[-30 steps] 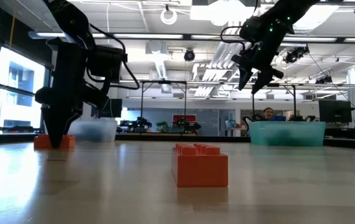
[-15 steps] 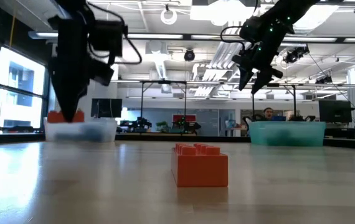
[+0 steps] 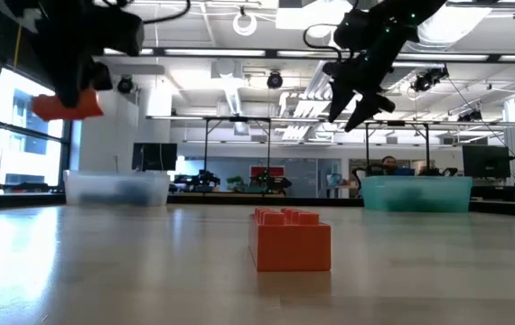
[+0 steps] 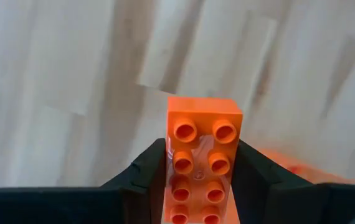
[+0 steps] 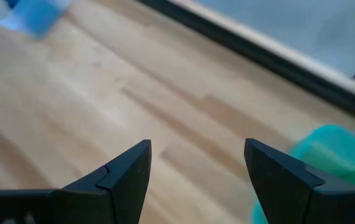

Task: Sort & place blocks by color
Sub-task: Put the orange game piece into the orange bin

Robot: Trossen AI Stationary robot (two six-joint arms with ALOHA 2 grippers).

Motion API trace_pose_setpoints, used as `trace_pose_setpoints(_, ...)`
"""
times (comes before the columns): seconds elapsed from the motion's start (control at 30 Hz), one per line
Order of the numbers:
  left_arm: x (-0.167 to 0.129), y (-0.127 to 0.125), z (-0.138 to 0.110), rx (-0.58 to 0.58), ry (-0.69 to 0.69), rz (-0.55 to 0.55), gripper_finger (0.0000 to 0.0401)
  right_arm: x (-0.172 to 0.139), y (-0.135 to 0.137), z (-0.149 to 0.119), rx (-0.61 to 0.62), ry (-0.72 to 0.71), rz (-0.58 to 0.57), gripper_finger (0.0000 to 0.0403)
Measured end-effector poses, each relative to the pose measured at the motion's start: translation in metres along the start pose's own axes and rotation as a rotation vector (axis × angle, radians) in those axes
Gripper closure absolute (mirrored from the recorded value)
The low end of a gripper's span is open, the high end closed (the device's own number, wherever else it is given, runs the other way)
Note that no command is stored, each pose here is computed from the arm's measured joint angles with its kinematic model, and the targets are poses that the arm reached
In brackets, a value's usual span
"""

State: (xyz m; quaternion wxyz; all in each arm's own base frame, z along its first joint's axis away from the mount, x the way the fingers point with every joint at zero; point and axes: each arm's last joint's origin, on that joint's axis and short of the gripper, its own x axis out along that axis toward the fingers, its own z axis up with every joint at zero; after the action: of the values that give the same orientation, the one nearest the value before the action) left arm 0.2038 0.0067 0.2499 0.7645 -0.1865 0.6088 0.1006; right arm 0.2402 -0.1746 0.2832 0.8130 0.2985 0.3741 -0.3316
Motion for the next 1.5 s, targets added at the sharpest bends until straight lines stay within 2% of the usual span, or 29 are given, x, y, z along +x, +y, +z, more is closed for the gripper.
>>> trace_pose_setpoints(0.2, -0.003, -0.027, -0.018, -0.1, 0.075, -0.1, 0.0291, 0.0, 0.033, -0.014, 0.026, 0.042, 0.081, 0.0161)
trace_pose_setpoints(0.43, 0.003, -0.056, -0.048, -0.037, 0.177, -0.11, 0.0291, -0.003, 0.071, -0.035, 0.093, 0.089, 0.153, 0.0161)
trace_pose_setpoints(0.77, 0.019, -0.072, -0.083, 0.037, 0.262, -0.07, 0.0283, -0.018, 0.133, -0.078, 0.159, 0.159, 0.29, 0.0161)
trace_pose_setpoints(0.93, 0.027, -0.079, -0.093, 0.094, 0.257, -0.098, 0.0282, -0.029, 0.159, -0.098, 0.181, 0.124, 0.333, 0.0161)
trace_pose_setpoints(1.13, 0.038, -0.083, -0.1, 0.082, 0.239, -0.131, 0.0281, -0.043, 0.185, -0.116, 0.209, 0.06, 0.435, 0.0161)
trace_pose_setpoints(1.3, 0.039, -0.084, -0.1, 0.058, 0.215, -0.122, 0.0275, -0.058, 0.206, -0.122, 0.243, -0.031, 0.582, 0.0161)
trace_pose_setpoints(1.5, 0.039, -0.084, -0.1, 0.03, 0.211, -0.122, 0.0248, -0.081, 0.228, -0.126, 0.269, -0.155, 0.788, 0.0161)
